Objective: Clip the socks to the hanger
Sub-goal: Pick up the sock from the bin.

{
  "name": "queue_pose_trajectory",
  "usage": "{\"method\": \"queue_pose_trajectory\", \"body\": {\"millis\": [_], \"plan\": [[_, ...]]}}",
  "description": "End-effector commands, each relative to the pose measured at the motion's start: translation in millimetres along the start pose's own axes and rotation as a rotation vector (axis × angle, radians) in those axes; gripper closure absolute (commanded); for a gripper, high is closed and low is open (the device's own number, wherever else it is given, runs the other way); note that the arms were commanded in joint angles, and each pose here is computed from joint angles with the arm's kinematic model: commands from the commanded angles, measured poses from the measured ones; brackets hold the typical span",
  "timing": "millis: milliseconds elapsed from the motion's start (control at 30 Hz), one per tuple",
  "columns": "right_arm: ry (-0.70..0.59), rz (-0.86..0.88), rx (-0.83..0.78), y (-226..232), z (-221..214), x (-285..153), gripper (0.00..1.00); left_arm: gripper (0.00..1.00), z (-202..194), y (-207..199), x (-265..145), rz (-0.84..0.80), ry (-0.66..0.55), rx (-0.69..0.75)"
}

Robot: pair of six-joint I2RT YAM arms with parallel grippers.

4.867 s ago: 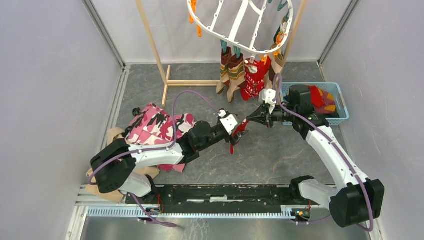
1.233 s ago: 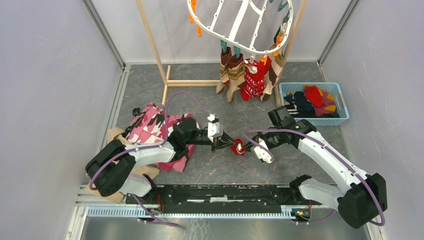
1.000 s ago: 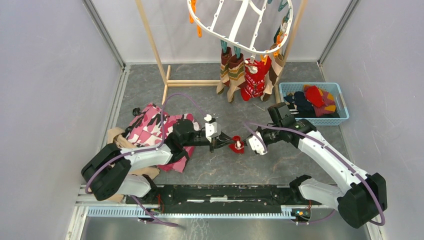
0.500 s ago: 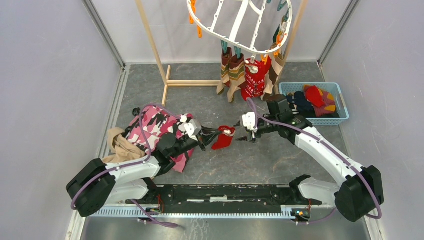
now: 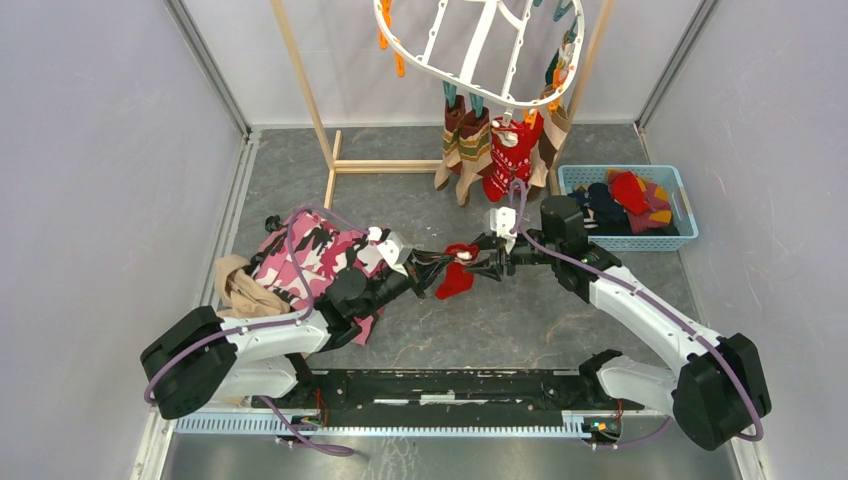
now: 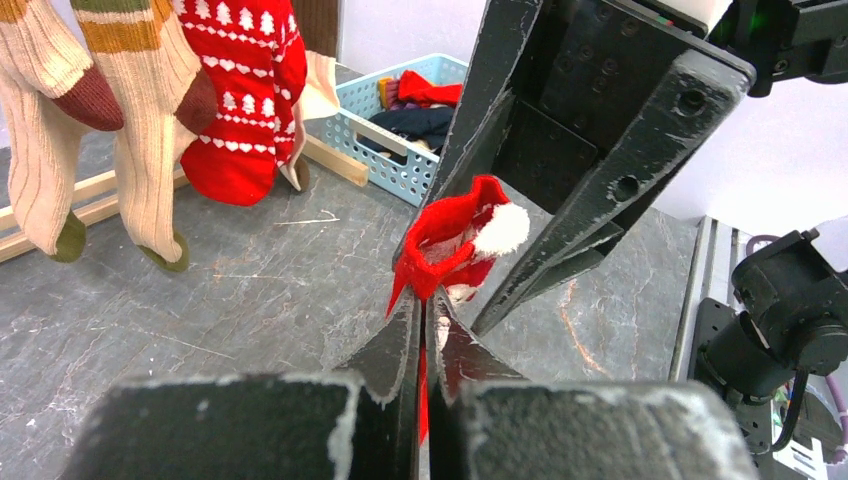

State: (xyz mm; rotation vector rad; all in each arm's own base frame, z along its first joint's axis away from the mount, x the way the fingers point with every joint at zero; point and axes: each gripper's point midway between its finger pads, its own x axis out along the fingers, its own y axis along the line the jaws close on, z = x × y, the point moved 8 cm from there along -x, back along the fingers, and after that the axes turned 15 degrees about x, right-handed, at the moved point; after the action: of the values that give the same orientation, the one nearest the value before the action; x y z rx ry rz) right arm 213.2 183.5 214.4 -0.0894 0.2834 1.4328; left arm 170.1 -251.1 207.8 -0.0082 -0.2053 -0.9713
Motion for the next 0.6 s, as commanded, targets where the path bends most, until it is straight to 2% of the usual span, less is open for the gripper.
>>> {"method": "queue_pose_trajectory", "body": {"millis": [0,67,200,300,433,567], "plan": [[-0.069,-0.084,0.041,-6.5,12.9,1.1,0.53,0.98,21.3,2.6,13.1,0.08,-0.075,-0.039],[-0.073,-0.088,0.046,-6.6,13.7,1.0,0.58,0.98,20.5,2.3,14.0,0.081,-0.068,-0.038],[-0.078,-0.082,0.033,-5.7,17.5,0.0,0.8,0.98,18.2,2.9,12.9,0.087,-0.052,-0.035],[-0.062,-0.051,0.007,-3.9,19.5,-0.2,0.89,0.97,17.6,4.1,10.2,0.09,-0.043,-0.017],[-0.019,0.027,-0.032,0.7,21.5,-1.0,0.92,0.76,17.9,6.4,3.7,0.067,-0.031,0.008],[0.014,0.07,-0.06,2.1,21.5,-1.4,0.92,0.44,20.9,7.5,-10.5,-0.032,-0.053,0.05]]}}
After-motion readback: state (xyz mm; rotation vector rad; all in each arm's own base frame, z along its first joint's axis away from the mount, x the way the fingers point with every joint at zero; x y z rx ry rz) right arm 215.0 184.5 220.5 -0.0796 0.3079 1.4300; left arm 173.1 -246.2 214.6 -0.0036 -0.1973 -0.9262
